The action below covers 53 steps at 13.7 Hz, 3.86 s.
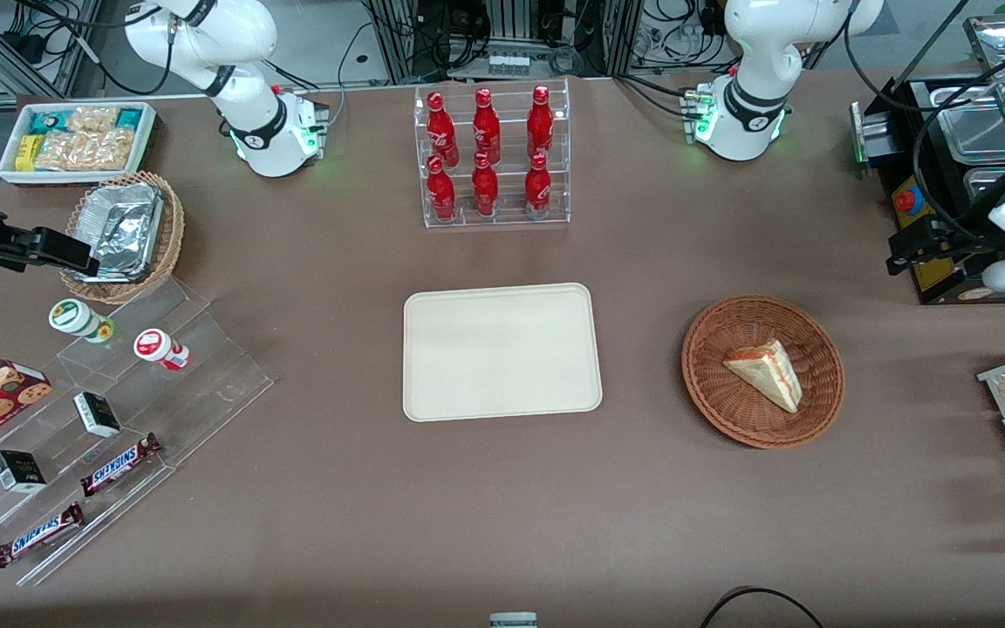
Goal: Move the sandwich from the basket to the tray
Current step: 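Move the left gripper over the wicker basket above the wrapped sandwich, then lower the open left gripper around the sandwich and close it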
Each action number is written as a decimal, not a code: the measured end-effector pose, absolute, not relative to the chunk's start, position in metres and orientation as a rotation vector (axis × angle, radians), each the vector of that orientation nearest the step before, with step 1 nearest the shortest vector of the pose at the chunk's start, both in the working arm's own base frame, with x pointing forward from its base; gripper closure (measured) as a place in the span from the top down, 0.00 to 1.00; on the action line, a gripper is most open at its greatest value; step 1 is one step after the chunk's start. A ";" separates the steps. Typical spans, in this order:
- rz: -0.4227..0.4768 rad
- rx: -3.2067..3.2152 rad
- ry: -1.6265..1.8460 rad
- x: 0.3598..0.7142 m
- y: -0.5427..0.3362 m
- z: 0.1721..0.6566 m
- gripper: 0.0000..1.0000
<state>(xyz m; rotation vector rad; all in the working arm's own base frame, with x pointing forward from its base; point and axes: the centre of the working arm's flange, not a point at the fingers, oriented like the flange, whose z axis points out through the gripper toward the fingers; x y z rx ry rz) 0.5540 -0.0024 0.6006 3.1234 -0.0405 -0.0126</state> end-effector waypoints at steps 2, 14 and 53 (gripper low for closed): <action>-0.012 3.123 -0.041 0.554 -0.003 0.601 1.00; -0.105 3.119 0.144 0.594 -0.018 0.514 1.00; 0.101 2.873 1.120 0.540 -0.054 0.286 1.00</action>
